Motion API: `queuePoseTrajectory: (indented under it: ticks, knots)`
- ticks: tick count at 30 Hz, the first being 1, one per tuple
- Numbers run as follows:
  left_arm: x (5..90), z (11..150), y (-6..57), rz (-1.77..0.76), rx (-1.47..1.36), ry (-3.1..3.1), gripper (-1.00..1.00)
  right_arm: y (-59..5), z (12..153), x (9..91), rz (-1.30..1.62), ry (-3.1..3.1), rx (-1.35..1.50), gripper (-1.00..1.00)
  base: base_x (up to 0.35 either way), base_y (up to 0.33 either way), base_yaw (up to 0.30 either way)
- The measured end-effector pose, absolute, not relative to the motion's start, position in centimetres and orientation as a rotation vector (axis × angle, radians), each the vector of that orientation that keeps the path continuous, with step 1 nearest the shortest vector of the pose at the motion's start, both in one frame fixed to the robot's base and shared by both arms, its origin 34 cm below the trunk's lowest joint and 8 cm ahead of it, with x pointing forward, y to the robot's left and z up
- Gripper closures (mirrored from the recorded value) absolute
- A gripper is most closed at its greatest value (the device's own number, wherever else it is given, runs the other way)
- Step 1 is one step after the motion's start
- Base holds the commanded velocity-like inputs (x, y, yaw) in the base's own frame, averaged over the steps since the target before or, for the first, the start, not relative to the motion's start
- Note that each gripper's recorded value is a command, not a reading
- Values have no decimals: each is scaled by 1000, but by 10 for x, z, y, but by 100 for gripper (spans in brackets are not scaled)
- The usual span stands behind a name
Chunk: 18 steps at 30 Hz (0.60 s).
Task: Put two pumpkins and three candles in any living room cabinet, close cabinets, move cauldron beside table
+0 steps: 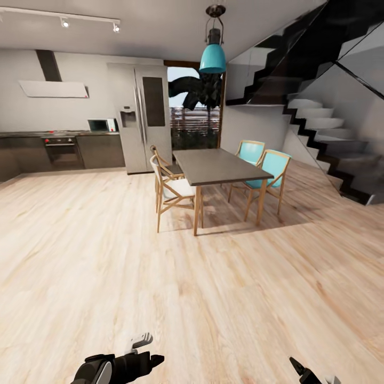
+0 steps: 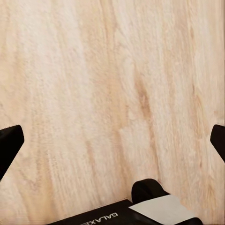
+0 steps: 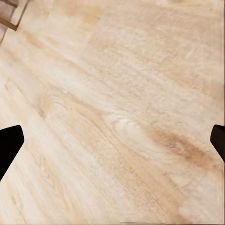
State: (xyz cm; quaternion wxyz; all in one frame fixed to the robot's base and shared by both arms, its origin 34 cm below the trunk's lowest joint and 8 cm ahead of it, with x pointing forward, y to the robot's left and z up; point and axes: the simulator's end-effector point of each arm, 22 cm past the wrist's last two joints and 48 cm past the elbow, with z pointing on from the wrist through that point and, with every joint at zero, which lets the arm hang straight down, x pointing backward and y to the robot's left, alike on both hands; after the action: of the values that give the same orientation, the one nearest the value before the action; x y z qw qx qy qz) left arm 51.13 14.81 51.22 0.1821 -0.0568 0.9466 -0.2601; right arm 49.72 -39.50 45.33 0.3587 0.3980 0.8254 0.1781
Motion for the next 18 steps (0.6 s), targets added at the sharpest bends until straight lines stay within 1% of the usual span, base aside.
queuePoseTrajectory:
  ticks: [5, 9, 12, 18]
  knots:
    - [512, 514, 147, -735, -158, 2667, -100, -395, 455, 498, 461, 2125, 1024, -100, -147, 34, -253]
    - [513, 515, 147, -733, -155, 2664, -100, -395, 456, 499, 462, 2122, 1023, -100, -117, -67, -253]
    - [514, 517, 147, -733, -154, 2661, -100, -395, 457, 500, 462, 2119, 1021, -100, -94, -193, -253]
    - [514, 519, 147, -733, -152, 2656, -100, -395, 459, 501, 463, 2115, 1020, -100, -67, -255, -253]
